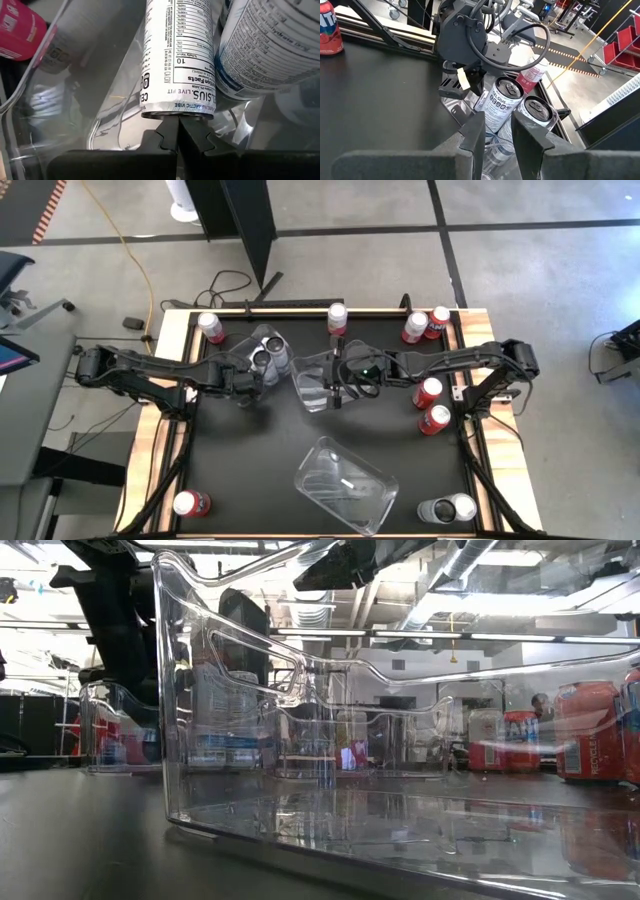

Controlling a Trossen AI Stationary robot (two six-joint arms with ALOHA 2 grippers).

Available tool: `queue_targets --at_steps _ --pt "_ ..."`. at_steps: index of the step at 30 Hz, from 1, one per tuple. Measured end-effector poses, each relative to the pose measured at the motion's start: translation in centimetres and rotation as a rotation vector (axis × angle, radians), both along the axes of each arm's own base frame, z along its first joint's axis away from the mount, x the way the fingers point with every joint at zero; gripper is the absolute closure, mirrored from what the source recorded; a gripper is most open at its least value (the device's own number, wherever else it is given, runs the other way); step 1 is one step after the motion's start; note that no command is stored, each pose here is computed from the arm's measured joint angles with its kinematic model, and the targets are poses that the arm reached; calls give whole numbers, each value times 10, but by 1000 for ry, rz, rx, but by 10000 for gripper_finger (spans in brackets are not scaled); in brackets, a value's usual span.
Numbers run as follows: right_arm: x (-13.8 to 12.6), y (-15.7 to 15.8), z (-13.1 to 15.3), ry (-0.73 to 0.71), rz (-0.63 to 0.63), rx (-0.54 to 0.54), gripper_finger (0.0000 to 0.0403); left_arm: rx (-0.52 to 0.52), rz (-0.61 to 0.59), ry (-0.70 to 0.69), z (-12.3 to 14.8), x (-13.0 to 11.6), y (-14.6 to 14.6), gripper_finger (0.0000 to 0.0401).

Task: Sort soda cans
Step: Put the left black soda can in the top left transparent bin

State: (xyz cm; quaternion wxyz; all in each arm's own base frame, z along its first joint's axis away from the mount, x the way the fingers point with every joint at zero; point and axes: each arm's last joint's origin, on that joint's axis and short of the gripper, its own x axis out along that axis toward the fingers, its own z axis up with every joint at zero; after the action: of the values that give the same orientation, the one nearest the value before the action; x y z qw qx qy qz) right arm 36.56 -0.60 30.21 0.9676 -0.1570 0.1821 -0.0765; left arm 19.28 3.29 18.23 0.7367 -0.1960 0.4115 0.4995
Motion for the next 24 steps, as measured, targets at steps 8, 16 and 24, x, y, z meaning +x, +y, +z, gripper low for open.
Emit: queue_targets --at_steps 8,16,24 --pt "0 0 0 0 0 0 290 41 14 -18 1 1 1 401" --pt "0 0 0 0 0 -1 290 86 18 -46 3 5 2 401" --pt "0 0 0 1 1 -3 290 132 33 -52 4 5 4 401"
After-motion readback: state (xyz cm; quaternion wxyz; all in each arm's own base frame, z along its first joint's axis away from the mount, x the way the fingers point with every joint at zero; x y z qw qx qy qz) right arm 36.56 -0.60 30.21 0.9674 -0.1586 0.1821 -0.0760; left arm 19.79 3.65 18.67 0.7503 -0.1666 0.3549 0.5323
